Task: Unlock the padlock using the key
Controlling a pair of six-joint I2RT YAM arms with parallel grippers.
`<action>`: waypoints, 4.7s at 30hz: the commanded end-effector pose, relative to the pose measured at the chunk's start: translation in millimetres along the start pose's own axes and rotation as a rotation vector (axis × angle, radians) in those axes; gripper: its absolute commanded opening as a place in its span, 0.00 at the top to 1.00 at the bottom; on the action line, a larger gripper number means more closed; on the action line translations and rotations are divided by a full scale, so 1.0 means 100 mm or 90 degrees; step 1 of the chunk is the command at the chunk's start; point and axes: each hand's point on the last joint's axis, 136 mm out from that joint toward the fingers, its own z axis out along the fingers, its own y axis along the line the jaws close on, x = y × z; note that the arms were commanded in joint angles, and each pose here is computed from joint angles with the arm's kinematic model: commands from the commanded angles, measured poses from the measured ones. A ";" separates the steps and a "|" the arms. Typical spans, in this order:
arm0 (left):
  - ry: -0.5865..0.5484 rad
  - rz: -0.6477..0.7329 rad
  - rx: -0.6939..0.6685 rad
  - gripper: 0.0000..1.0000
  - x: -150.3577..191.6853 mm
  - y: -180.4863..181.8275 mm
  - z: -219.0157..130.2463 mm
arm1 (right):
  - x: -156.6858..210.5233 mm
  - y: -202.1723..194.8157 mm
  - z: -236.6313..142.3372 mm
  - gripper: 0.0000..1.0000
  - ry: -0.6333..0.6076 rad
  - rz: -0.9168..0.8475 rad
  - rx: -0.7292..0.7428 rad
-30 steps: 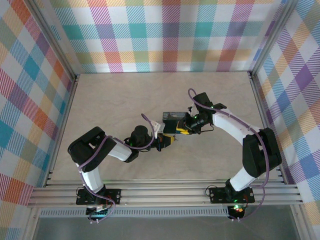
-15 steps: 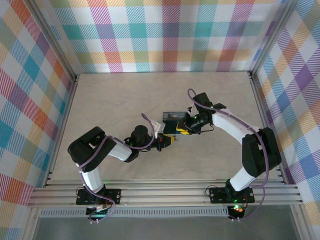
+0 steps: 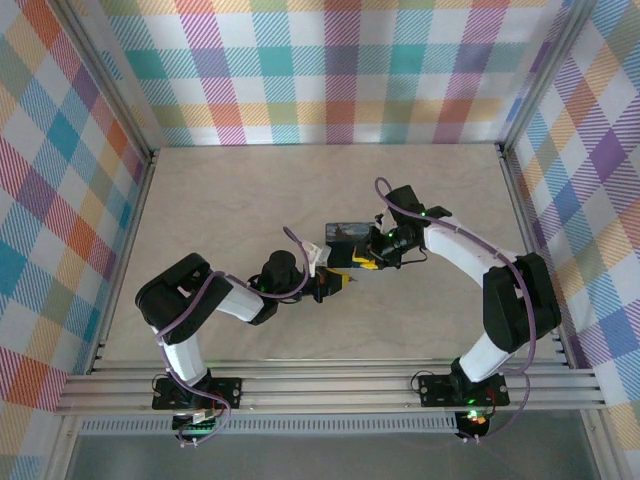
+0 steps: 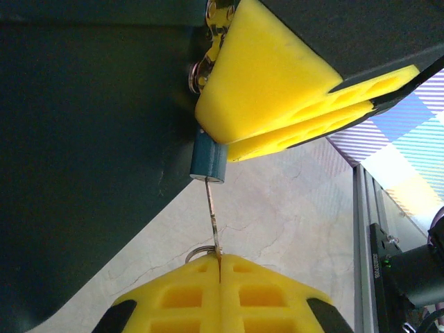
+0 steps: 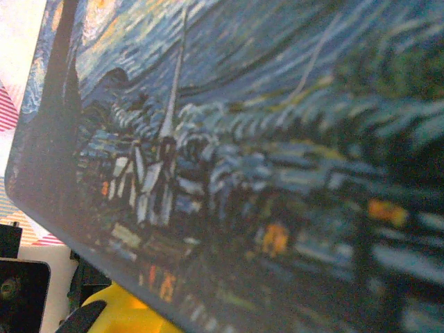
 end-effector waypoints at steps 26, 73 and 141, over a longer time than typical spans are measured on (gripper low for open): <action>-0.048 0.014 0.034 1.00 -0.44 -0.04 0.12 | 0.22 0.02 0.22 1.00 0.093 -0.047 -0.032; 0.049 -0.046 -0.104 1.00 0.65 0.56 -0.12 | 0.13 -0.13 0.60 0.43 -0.247 0.011 -0.070; -0.013 -0.167 -0.090 0.55 0.29 0.49 -0.49 | 0.08 -0.10 0.73 1.00 -0.161 0.107 -0.008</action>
